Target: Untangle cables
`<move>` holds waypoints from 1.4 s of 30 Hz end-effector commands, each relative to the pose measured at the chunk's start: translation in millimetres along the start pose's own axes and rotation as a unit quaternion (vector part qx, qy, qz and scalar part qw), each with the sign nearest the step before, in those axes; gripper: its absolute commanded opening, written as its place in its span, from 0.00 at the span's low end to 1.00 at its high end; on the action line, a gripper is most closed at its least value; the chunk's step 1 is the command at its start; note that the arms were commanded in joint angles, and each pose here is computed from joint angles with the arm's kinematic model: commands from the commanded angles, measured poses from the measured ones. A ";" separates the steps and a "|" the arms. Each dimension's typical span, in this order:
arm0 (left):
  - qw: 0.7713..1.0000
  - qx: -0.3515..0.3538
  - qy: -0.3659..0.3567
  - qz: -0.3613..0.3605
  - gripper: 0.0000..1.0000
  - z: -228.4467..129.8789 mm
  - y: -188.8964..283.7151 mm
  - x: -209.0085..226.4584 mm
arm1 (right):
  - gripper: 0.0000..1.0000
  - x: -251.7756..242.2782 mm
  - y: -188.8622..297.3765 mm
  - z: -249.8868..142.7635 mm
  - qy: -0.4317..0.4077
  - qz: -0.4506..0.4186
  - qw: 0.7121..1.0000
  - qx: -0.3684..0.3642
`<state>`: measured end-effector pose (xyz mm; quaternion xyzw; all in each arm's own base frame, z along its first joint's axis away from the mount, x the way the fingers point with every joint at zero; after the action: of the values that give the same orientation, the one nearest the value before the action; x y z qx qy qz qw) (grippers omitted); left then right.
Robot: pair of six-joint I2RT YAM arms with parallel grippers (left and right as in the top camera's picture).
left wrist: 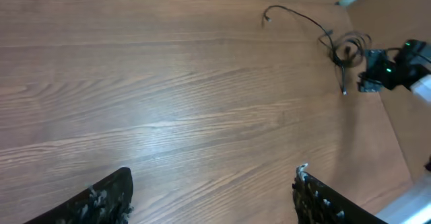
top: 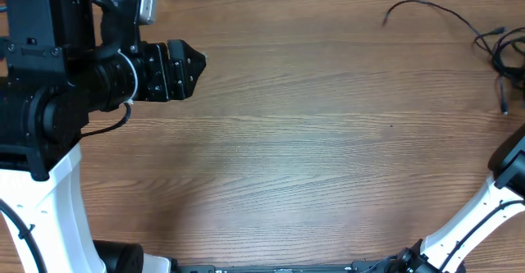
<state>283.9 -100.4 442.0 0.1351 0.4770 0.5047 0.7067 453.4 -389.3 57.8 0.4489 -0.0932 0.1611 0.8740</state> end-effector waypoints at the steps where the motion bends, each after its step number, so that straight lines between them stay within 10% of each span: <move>1: 1.000 0.002 -0.022 -0.021 0.79 -8.6 7.0 -13.0 | 1.00 8.7 -17.8 -28.0 -0.017 0.017 0.999 0.032; 4: 0.999 0.004 -0.022 -0.023 0.81 -9.5 6.7 -14.3 | 0.75 26.6 -23.2 -40.4 0.047 0.058 0.996 0.042; 7: 1.000 0.005 -0.018 -0.024 0.82 -10.3 6.4 -15.4 | 0.04 42.0 -24.1 -56.2 0.106 0.092 0.988 0.057; 8: 1.000 0.006 -0.018 -0.024 0.82 -10.6 6.3 -15.7 | 0.04 45.3 -23.1 -60.7 0.119 0.099 0.986 0.063; 19: 1.000 0.006 -0.020 -0.023 0.86 -10.4 6.2 -15.4 | 0.04 151.2 49.4 -194.4 0.295 0.308 0.885 0.185; 27: 0.999 0.005 -0.042 -0.023 0.87 -10.4 6.1 -15.4 | 0.04 161.7 72.7 -245.3 0.438 0.270 0.843 0.155; 29: 0.999 0.005 -0.042 -0.024 0.88 -10.5 6.1 -15.5 | 1.00 159.6 72.6 -241.3 0.457 0.254 0.840 0.141; 42: 0.999 0.004 -0.038 -0.024 0.96 -9.7 5.7 -15.7 | 1.00 193.9 192.2 -65.6 0.392 0.276 0.876 -0.045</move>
<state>279.7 -111.5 442.2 0.1490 0.4673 0.4875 0.7224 578.2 -166.5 130.5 0.3284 0.1721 0.5808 0.7247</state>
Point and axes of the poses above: each gripper's point midway between its finger pads, its own y axis back along the fingers, its own x axis along the line the jaws close on, z = x × y, the point moved 1 cm from there along y, back along the fingers, and after that the axes turned 14 degrees about y, right-handed, at the moved point
